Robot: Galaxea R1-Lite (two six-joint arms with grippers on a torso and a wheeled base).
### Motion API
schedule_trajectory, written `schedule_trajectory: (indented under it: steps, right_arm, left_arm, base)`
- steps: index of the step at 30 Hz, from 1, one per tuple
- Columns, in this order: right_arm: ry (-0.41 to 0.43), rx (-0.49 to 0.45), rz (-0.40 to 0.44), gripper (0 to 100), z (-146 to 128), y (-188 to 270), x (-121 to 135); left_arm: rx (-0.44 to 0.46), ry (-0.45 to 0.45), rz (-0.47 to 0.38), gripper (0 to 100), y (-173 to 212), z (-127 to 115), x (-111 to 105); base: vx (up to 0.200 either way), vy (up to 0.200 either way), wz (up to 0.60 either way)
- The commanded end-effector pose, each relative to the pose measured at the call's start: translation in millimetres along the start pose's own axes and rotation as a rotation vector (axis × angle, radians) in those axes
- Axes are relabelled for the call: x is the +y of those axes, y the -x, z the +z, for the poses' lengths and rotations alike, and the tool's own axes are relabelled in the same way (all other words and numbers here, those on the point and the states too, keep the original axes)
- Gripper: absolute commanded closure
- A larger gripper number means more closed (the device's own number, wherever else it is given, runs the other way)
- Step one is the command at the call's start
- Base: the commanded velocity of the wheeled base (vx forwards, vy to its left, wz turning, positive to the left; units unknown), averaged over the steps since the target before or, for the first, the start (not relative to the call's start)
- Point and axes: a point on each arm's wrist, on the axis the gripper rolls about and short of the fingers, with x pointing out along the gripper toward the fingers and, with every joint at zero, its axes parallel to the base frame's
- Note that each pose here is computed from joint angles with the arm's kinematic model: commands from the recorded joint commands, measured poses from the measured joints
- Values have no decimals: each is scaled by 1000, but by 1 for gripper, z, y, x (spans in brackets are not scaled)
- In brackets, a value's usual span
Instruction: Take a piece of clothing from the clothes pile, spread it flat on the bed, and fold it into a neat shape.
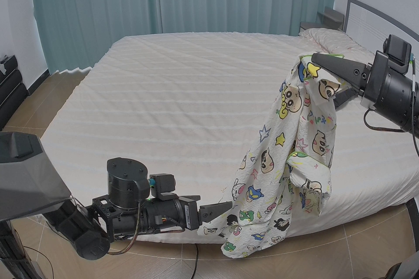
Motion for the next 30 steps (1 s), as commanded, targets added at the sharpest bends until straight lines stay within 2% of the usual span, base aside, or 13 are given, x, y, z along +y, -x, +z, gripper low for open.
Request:
schedule_trajectory:
  steps: [1,5,12,17,18,27,30]
  right_arm:
    - [-2,7,21,100,-1,-3,5]
    - [-3,12,45,100,-2,-7,10]
    - [-6,17,87,100,-4,-14,25]
    - [-6,12,82,100,-4,-19,25]
    - [-6,10,82,100,-3,-20,25]
    - [-3,-11,27,100,0,-18,16]
    - [0,-21,-23,100,2,-17,4]
  left_arm:
    - [28,4,4,0,-18,-5,7]
    - [23,-8,-19,0,-27,-6,3]
    - [-27,-24,-24,0,-41,-7,8]
    - [-50,-27,-29,0,-46,-4,9]
    - [-47,-25,-27,100,-46,-4,9]
    - [-57,22,-7,100,-31,-2,10]
    - [-149,26,31,100,-13,18,13]
  base:
    - [0,0,0]
    - [0,0,0]
    - [0,0,0]
    - [0,0,0]
    - [0,0,0]
    - [0,0,0]
    - [0,0,0]
